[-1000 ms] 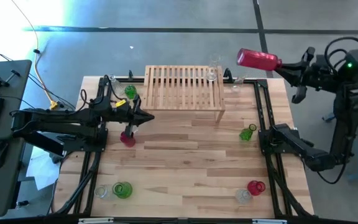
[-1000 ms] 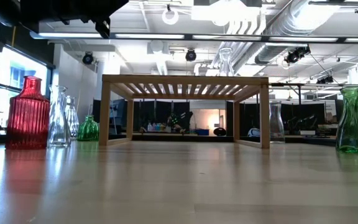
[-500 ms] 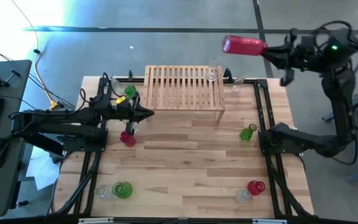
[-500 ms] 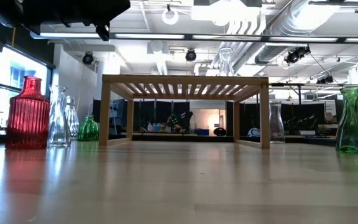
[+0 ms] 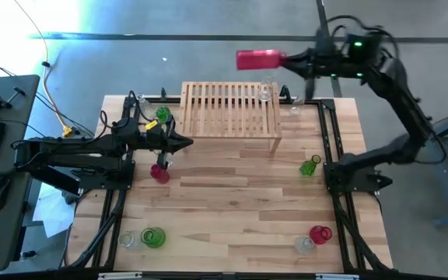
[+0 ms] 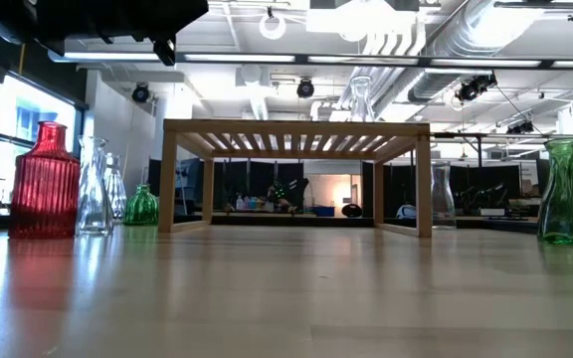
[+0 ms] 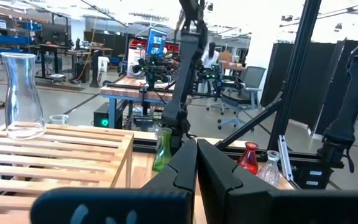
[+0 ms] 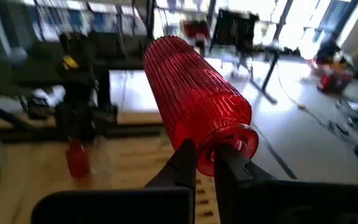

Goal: Sort vases onto shelf
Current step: Put the red vase on the shelf

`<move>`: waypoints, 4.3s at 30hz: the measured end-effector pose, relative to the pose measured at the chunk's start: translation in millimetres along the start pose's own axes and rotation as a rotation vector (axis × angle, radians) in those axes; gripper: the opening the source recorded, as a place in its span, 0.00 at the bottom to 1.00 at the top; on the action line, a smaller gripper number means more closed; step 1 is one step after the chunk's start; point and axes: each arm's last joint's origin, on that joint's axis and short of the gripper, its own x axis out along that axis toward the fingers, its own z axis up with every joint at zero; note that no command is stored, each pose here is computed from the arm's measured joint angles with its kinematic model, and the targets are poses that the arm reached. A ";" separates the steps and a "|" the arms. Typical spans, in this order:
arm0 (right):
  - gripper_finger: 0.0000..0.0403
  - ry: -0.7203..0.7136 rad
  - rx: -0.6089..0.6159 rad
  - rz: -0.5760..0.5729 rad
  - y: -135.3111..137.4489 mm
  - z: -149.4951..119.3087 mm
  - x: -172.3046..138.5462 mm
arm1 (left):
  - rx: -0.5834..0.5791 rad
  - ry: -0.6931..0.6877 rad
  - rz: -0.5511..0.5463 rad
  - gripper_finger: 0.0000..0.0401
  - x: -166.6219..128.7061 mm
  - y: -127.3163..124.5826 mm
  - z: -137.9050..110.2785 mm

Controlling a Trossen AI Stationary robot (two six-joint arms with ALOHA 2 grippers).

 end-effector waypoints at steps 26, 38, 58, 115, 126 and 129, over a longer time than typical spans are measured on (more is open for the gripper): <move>0.00 0.904 -0.492 0.039 70.0 -45.3 136.8 | -0.017 0.051 0.005 0.01 -0.1 0.5 -4.9; 0.00 0.991 -0.623 0.087 81.7 -58.3 157.0 | -0.027 0.056 -0.028 0.01 -0.2 -0.5 -5.2; 0.20 1.038 -0.624 0.088 83.1 -69.5 173.9 | -0.028 0.060 -0.042 0.01 -0.2 -0.9 -5.4; 0.03 0.712 -0.328 0.095 67.3 -35.6 140.5 | 0.048 0.083 0.014 0.01 8.7 4.4 -13.8; 0.00 0.313 -0.143 0.105 83.2 -86.9 123.2 | 0.132 0.064 0.020 0.01 16.8 19.6 -19.0; 0.01 0.130 -0.023 0.037 90.8 -111.4 121.9 | 0.140 0.060 -0.012 0.01 13.9 26.3 -17.4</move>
